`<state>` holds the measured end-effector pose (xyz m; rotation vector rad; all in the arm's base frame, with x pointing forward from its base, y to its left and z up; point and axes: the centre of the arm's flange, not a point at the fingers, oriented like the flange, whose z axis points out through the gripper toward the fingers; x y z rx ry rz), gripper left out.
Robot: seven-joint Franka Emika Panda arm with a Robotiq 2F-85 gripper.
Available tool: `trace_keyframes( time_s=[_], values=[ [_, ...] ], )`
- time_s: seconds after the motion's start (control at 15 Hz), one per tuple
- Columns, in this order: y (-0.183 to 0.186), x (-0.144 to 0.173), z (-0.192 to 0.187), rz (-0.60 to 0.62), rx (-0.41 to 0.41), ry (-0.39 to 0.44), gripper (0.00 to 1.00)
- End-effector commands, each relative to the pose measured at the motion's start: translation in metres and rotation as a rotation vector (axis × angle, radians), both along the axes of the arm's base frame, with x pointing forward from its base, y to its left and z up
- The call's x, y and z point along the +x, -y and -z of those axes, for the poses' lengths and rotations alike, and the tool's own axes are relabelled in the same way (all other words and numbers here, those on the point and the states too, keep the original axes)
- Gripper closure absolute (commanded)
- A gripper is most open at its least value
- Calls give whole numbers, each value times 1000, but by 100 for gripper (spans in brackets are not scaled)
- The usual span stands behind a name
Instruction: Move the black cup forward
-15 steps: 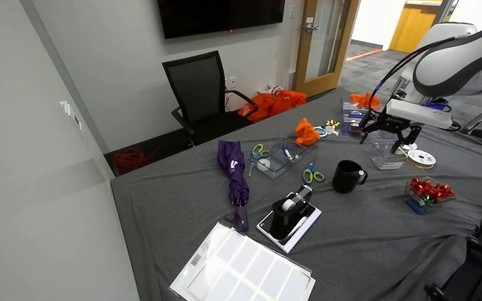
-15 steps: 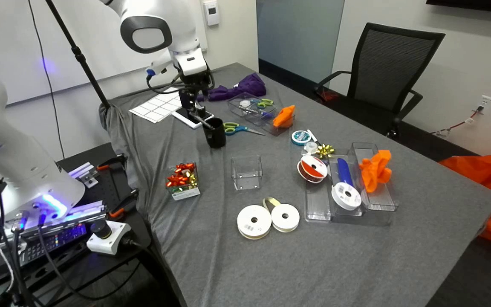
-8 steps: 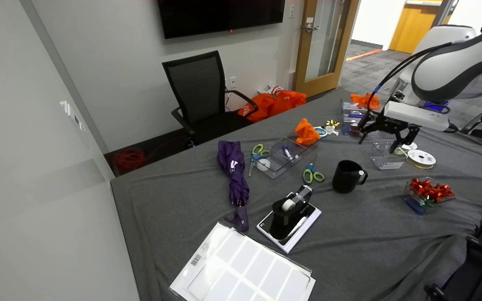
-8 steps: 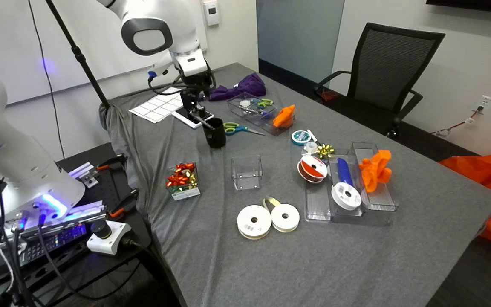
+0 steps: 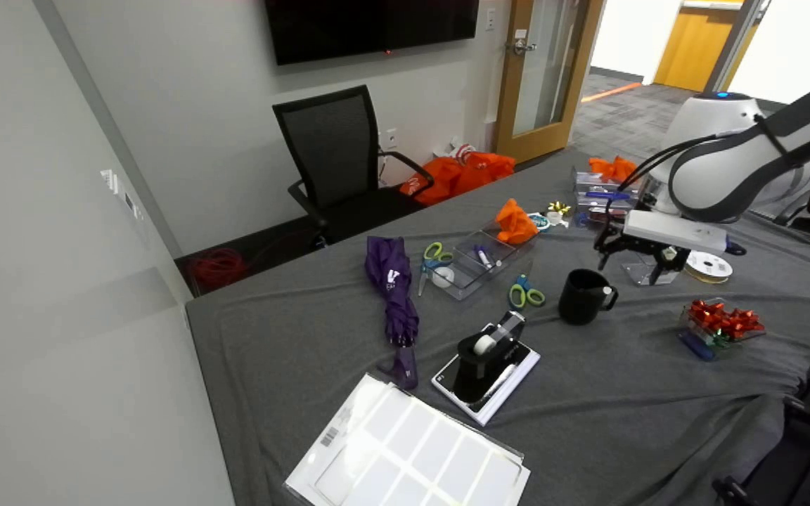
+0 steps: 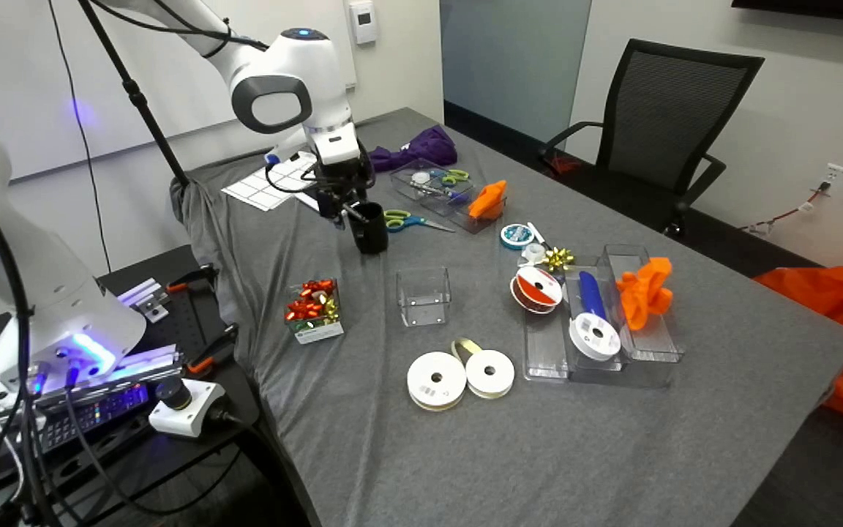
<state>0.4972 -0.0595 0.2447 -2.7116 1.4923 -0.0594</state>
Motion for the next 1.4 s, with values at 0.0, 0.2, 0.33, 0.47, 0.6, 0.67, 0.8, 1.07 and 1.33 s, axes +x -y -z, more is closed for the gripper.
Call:
trace_keyframes(
  time_s=[0.0,0.2,0.33,0.47,0.6,0.67,0.8,1.07,1.33],
  values=[
    [-5,4,26,15,-3,10,0],
    [-9,5,38,19,5,22,0],
    [-11,6,44,25,6,29,0],
    [-13,6,49,27,4,37,0],
    [-13,5,54,28,3,42,27],
    [-14,6,55,31,3,45,33],
    [-14,6,58,38,2,50,49],
    [-14,6,61,46,2,50,77],
    [-14,5,65,49,2,48,100]
  ],
)
